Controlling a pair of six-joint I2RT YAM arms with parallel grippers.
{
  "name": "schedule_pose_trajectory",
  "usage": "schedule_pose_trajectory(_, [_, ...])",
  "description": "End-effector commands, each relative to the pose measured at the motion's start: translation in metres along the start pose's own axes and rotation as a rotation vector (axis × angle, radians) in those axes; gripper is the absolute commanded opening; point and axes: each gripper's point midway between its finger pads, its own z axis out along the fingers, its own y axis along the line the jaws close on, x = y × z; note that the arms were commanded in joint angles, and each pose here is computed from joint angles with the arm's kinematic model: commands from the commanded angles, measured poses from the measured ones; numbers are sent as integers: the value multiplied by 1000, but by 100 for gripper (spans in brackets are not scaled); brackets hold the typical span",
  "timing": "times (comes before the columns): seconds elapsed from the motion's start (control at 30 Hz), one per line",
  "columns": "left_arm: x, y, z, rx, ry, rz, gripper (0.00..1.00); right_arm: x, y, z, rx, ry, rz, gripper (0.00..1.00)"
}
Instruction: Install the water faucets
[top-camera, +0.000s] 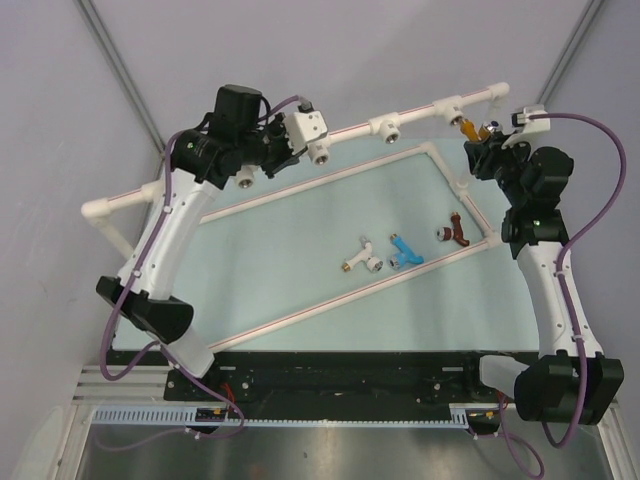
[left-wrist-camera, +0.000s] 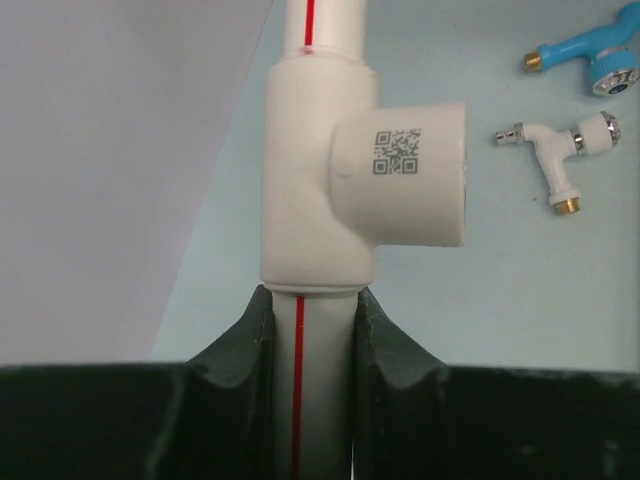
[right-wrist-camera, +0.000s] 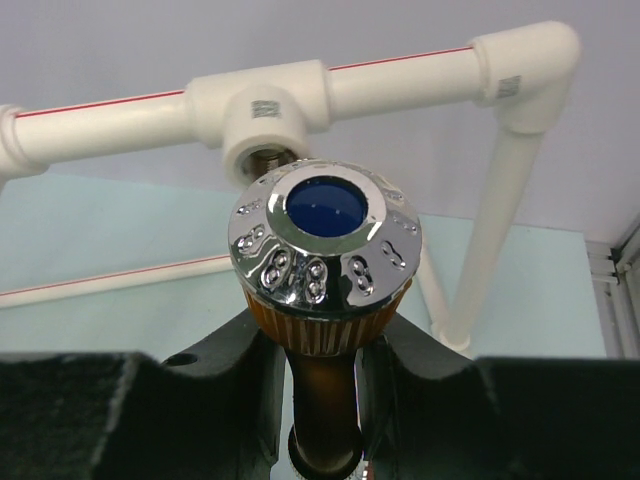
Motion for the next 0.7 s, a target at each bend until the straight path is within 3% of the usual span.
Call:
schedule_pose_trajectory(0.0, [-3,16,-47,-134,4,-34,3,-45,-5,-3,-16,-132,-2,0])
schedule_pose_trajectory(0.53, [52,22,-108,-215,68,-71,0,-51,-1,-11,-49,-137,-69,0])
schedule_pose_trajectory(0.63, [47,16,-108,-202,29,-70,20,-49,1,-11,-55,-131,-76,0])
schedule_pose_trajectory(0.67, [46,11,-106,-181,12,-71,32,-49,2,-12,-57,-132,-88,0])
